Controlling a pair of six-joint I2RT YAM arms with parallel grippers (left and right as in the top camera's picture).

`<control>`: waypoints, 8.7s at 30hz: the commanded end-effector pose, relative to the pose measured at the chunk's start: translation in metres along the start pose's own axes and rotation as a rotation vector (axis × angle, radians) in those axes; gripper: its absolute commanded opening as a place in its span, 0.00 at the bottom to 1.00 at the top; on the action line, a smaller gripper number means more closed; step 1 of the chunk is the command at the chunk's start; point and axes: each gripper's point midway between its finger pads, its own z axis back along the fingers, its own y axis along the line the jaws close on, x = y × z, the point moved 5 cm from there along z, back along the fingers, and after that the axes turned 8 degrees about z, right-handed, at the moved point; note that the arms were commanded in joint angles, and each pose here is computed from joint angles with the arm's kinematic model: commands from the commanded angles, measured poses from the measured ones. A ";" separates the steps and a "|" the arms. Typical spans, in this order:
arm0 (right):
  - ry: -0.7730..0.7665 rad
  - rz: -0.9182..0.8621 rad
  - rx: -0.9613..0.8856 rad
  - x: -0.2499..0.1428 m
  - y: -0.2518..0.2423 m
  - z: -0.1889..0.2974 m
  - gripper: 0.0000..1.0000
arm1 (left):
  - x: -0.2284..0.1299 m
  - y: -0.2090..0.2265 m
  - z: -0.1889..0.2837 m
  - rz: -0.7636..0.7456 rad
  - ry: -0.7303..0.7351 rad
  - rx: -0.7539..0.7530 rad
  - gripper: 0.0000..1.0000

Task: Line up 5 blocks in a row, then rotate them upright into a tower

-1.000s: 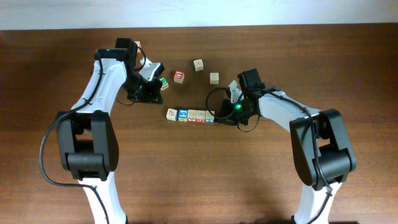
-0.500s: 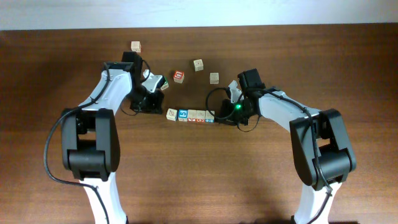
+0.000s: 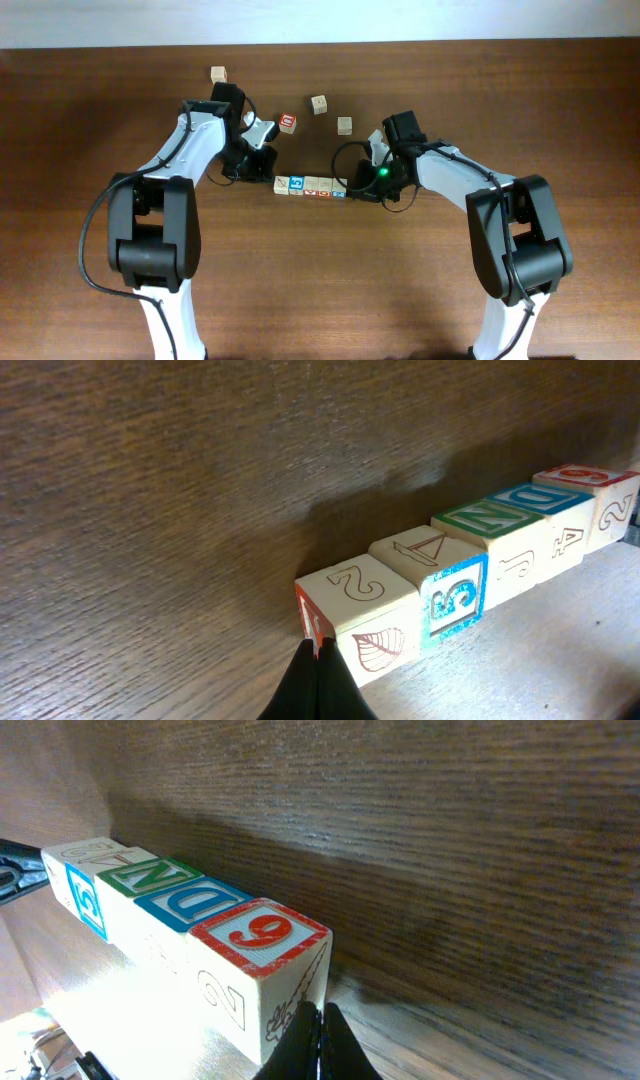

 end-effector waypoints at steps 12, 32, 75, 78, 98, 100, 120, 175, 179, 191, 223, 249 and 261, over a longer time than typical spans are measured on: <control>0.000 0.054 0.157 0.003 -0.012 0.012 0.05 | -0.001 -0.010 0.005 0.019 -0.007 -0.050 0.00; -0.048 0.075 0.298 -0.004 -0.021 0.009 0.05 | -0.001 -0.013 0.005 0.019 -0.006 -0.069 0.00; -0.044 0.079 0.290 -0.005 -0.019 0.005 0.05 | -0.005 -0.013 0.000 0.191 0.011 0.011 0.00; -0.044 0.079 0.290 -0.005 -0.019 0.005 0.05 | -0.005 -0.015 0.000 0.191 0.014 -0.007 0.00; -0.034 0.078 0.287 -0.006 -0.016 0.002 0.04 | -0.006 -0.016 0.000 0.189 0.020 0.002 0.00; -0.034 0.080 0.286 -0.006 -0.014 0.001 0.04 | -0.006 -0.017 -0.001 0.186 0.018 0.002 0.00; -0.047 0.173 0.375 -0.003 0.011 -0.002 0.05 | -0.006 -0.017 -0.001 0.186 0.018 0.001 0.00; -0.052 0.027 0.070 0.000 -0.020 0.021 0.05 | -0.005 -0.017 -0.001 0.184 0.015 0.001 0.00; -0.039 0.017 0.068 -0.001 -0.024 0.016 0.05 | -0.005 -0.017 -0.001 0.184 0.015 0.001 0.00; -0.027 0.072 0.128 -0.002 -0.007 0.003 0.05 | -0.005 -0.017 -0.001 0.184 0.015 0.001 0.00; -0.052 0.231 0.184 0.006 0.038 0.016 0.04 | -0.005 -0.017 -0.001 0.184 0.015 0.000 0.00; -0.008 0.392 0.032 0.012 0.090 0.026 0.05 | -0.005 -0.017 -0.001 0.184 0.016 0.001 0.00; -0.008 0.353 -0.034 0.012 0.081 0.026 0.04 | -0.006 -0.017 -0.001 0.178 0.019 0.001 0.00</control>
